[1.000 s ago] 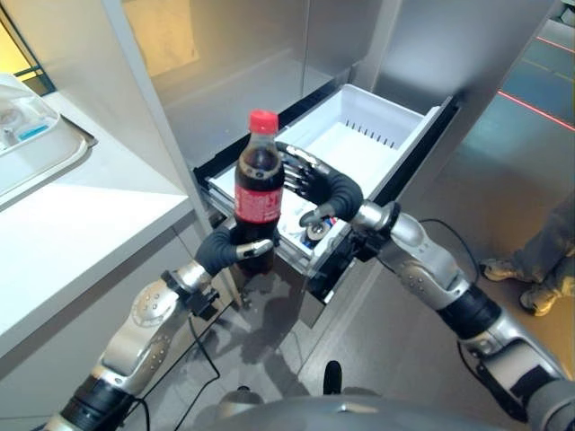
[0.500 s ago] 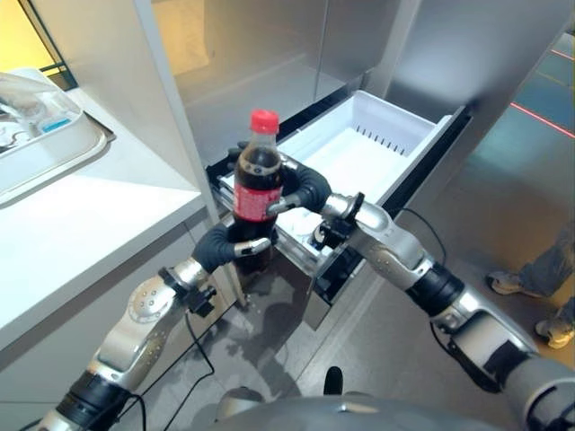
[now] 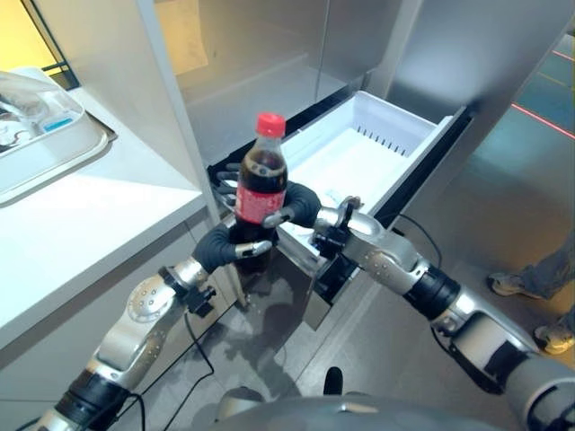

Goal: Take the drinks into the refrigerator

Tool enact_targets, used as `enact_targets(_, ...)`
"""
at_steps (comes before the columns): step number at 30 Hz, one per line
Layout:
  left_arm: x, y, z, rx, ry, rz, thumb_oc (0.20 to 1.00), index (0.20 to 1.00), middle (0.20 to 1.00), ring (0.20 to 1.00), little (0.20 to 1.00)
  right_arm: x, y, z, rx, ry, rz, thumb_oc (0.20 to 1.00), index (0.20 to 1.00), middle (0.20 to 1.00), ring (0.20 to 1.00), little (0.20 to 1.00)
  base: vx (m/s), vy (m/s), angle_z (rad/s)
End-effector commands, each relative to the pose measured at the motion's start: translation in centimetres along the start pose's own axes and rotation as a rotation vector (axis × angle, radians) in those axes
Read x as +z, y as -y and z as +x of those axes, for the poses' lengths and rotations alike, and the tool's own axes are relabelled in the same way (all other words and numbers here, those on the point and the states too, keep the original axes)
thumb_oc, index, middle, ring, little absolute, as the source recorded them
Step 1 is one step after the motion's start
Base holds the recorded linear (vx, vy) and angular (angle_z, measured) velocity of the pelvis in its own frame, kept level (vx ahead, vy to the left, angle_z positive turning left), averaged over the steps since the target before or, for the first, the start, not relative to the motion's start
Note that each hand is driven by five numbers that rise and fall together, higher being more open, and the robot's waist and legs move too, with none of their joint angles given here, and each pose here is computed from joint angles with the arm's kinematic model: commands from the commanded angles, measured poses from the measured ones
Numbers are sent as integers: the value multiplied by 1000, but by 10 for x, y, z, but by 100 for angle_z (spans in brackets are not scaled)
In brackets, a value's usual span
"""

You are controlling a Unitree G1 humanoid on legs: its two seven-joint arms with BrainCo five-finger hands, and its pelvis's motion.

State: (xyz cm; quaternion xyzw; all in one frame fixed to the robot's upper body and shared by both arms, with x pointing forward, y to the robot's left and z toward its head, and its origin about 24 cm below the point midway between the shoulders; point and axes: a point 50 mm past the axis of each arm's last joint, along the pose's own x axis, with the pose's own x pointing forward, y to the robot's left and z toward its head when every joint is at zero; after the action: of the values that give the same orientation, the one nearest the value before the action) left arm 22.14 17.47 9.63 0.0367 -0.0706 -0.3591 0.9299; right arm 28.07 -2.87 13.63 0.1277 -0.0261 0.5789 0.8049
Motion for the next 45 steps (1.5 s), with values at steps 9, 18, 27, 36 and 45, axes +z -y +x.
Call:
enact_targets(9,53,-9,23,-53,266,171,200,200,200,200,200,29,-36,30,258,61,-31,200,200,200,200,200,0,0,0)
enact_targets(18,51,-8,26,-63,260,165,200,200,200,200,200,29,-38,34,255,94,-5,200,200,200,200,200,0,0,0)
enact_targets(27,42,-8,25,-29,245,94,664,664,664,664,664,34,-35,31,203,186,46,200,200,200,200,200,0,0,0)
enact_targets(36,32,-5,19,-24,203,23,1000,1000,1000,1000,1000,45,-21,18,99,290,66,200,200,200,200,200,0,0,0)
enact_targets(45,25,-2,13,-39,164,-5,1000,1000,1000,1000,1000,60,1,-4,-39,408,76,200,200,200,200,200,0,0,0)
